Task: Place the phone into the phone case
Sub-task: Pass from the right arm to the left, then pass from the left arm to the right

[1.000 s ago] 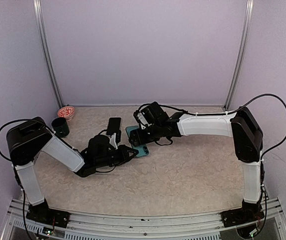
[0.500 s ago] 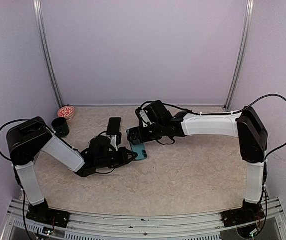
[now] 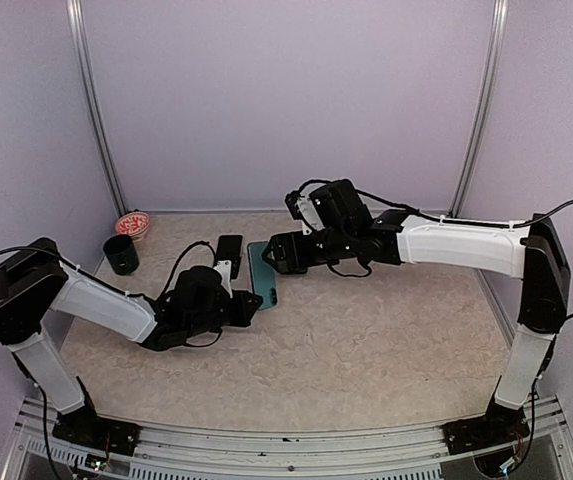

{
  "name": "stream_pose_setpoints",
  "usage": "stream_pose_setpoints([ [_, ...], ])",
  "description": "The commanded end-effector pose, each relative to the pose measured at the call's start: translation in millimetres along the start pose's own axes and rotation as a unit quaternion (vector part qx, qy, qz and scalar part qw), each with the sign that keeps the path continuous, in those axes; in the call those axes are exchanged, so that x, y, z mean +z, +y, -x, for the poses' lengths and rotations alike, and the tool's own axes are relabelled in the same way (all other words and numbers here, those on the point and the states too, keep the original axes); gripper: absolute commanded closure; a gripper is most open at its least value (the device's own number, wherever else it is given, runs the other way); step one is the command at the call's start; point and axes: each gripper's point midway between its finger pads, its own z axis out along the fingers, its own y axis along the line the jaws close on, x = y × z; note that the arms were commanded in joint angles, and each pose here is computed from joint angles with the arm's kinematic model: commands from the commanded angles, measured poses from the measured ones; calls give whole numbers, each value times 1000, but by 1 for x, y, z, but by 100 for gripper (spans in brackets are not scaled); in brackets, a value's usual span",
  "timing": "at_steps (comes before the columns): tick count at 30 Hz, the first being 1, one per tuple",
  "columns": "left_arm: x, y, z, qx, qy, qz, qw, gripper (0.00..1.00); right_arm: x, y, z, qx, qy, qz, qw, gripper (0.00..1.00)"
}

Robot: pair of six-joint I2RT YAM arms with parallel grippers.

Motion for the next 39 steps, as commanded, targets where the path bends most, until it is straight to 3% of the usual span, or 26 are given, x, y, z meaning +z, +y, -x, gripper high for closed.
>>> stream_pose_setpoints([
  [1, -12, -8, 39, 78, -66, 38, 994, 100, -25, 5, 14, 40, -16, 58, 997, 1],
  [10, -28, -12, 48, 180, -103, 119, 971, 100, -56, 13, 12, 94, -9, 159, 983, 1],
  [25, -48, -31, 40, 339, -140, 229, 902, 100, -60, 26, -10, 117, 32, 225, 967, 1],
  [39, -50, -38, 24, 412, -146, 271, 857, 100, -52, 35, -23, 163, 60, 269, 947, 5],
])
